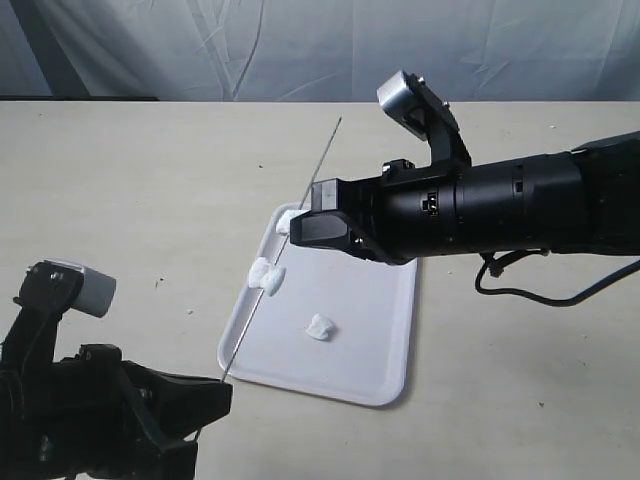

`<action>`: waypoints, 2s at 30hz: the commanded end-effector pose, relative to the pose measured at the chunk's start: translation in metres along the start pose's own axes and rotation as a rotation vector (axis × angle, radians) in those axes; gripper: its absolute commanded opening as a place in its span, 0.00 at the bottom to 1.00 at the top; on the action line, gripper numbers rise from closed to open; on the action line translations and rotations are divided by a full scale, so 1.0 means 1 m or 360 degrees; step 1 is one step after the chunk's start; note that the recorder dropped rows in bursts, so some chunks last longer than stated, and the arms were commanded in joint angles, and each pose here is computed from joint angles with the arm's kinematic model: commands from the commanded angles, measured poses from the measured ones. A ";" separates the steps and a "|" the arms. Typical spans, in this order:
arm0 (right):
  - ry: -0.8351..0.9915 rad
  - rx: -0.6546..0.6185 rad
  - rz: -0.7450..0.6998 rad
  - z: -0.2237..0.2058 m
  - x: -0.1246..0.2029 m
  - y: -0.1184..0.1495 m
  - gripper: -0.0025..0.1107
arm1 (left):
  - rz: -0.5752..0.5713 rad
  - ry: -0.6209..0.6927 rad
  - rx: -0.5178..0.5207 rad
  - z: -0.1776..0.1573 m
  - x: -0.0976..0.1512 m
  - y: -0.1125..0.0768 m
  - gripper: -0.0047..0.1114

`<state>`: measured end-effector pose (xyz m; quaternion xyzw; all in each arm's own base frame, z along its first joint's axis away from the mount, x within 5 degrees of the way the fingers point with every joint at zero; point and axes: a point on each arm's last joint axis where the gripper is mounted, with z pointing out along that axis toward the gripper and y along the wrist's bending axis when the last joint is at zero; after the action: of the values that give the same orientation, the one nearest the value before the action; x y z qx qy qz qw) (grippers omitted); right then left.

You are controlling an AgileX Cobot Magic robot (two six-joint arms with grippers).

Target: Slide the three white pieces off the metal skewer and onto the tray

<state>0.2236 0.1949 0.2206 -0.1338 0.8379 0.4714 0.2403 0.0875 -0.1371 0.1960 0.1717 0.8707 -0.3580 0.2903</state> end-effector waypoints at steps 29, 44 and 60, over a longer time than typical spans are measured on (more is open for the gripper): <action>-0.0485 0.0497 -0.0075 -0.026 -0.052 0.003 0.02 | -0.0029 0.0235 0.0116 -0.001 0.034 0.007 0.04; -0.0331 0.0662 0.0025 -0.012 -0.025 -0.031 0.02 | -0.0008 0.0037 -0.0236 -0.001 0.023 0.028 0.04; -0.0557 0.0772 -0.0032 -0.018 -0.063 -0.019 0.02 | -0.0044 0.0270 -0.0047 -0.003 0.051 0.027 0.04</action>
<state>0.2665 0.1833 0.2395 -0.0470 0.8701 0.3213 0.3707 0.0686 -0.1144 0.1577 0.1807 0.8975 -0.3214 0.2419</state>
